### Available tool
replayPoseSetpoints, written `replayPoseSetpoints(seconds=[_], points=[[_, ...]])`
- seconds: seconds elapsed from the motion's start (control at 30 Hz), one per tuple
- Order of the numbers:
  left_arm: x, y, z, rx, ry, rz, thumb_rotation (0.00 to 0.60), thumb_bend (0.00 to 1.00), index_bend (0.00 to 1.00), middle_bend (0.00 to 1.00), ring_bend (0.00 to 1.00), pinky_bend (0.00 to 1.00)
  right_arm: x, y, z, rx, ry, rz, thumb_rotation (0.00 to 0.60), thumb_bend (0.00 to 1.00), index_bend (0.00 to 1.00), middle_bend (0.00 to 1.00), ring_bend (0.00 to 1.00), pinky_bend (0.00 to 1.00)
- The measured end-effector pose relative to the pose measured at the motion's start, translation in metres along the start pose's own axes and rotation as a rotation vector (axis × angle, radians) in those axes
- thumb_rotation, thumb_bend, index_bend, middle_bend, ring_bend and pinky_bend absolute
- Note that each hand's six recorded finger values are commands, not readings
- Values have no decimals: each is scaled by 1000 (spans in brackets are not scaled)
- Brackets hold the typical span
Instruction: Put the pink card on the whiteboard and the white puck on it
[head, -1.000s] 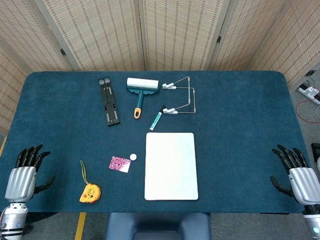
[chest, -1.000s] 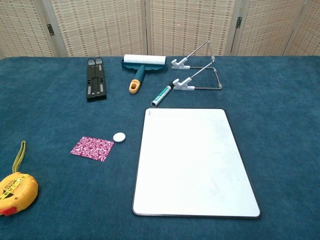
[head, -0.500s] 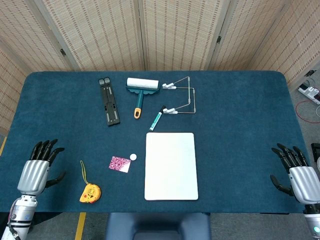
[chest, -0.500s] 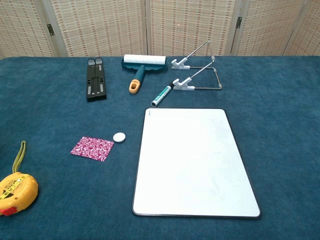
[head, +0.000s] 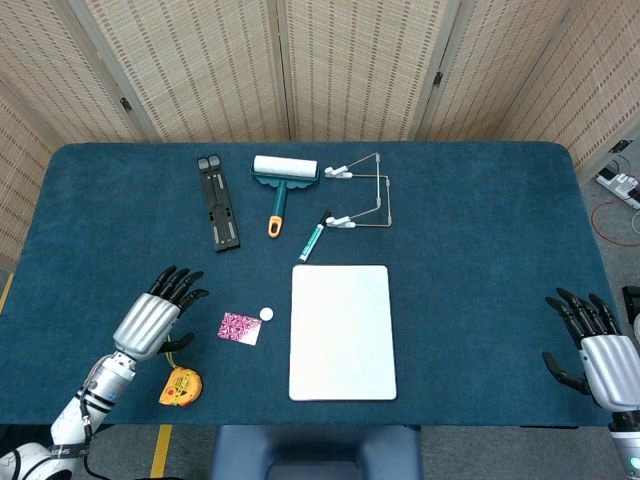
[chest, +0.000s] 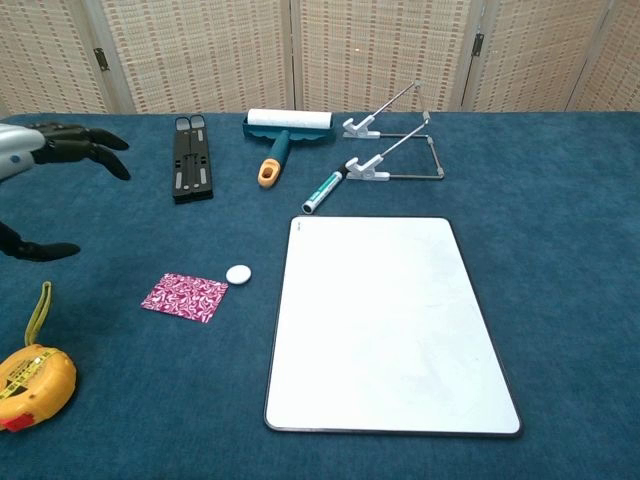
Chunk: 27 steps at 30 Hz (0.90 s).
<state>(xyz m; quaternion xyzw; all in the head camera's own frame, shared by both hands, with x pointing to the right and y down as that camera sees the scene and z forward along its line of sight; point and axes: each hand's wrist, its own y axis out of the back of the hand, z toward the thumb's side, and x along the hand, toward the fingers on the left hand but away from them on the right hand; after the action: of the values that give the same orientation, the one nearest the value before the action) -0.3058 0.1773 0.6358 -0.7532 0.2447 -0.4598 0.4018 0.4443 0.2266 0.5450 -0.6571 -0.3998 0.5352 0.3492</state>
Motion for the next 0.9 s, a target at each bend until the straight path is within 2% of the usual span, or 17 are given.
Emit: replayPoseSetpoints(seconds=[0.23,0.43,0.9], points=[[28,-23,16,56,-58,-127,600,299,194,78,35,0,2,1,-3,-4,-14,-5,600,367,115,103,116,0],[43,-39,28,74,-66,-188,600,299,260,78,35,0,1,0,-5,-5,-19,-1,600,368,115,103,117,0],[61,-58,39,116,-59,-261,600,300,282,78,35,0,0,-2,-10,-8,-28,2,600,367,115,103,117,0]])
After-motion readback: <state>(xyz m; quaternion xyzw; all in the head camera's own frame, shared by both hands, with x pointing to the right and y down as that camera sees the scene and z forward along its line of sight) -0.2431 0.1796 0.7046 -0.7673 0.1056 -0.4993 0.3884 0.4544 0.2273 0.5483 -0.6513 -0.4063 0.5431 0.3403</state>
